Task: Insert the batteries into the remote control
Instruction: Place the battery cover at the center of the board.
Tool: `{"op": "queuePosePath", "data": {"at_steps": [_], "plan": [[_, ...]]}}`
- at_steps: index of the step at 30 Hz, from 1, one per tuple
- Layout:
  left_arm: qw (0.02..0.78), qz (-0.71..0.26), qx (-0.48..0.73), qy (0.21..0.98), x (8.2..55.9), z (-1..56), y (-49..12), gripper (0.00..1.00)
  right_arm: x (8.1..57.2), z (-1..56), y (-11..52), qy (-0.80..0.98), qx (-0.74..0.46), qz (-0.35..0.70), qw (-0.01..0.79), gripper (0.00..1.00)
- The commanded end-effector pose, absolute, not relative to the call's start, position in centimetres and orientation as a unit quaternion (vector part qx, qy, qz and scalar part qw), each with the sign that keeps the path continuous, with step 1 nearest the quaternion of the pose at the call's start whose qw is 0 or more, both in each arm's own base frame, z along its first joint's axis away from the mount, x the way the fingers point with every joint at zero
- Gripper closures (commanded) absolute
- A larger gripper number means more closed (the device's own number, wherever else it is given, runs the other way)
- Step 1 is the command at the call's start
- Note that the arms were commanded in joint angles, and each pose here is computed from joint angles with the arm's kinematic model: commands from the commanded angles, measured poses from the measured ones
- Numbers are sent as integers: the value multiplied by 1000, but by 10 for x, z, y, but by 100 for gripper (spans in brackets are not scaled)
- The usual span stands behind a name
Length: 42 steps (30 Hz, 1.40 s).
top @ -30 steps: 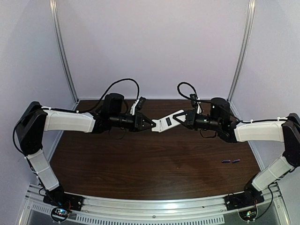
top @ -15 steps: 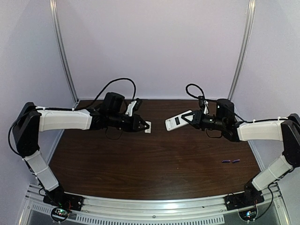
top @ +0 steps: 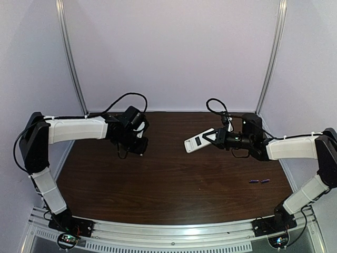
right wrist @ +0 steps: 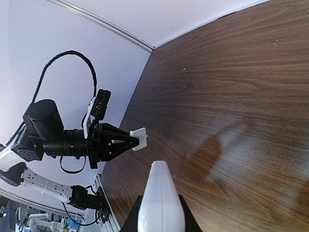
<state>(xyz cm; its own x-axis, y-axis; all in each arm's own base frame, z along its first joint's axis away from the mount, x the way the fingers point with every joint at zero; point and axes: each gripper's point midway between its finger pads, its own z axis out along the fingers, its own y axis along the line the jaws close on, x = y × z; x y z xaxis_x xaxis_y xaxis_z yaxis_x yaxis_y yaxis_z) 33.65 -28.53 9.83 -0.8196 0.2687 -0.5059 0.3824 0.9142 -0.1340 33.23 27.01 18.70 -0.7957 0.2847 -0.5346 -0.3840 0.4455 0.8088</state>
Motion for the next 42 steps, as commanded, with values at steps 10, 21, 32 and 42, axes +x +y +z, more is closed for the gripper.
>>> {"op": "queuePosePath", "data": {"at_steps": [10,21,32,42], "plan": [[187,93,206,956,347,44,-228,93,330,184,273,785,-43,533,313,100],[173,20,217,961,342,32,-256,64,327,183,273,784,-45,535,311,100],[287,-156,280,903,340,117,-310,23,322,174,275,784,-44,546,293,100],[458,-285,433,722,272,199,-377,11,306,172,298,770,-59,579,263,100]]}}
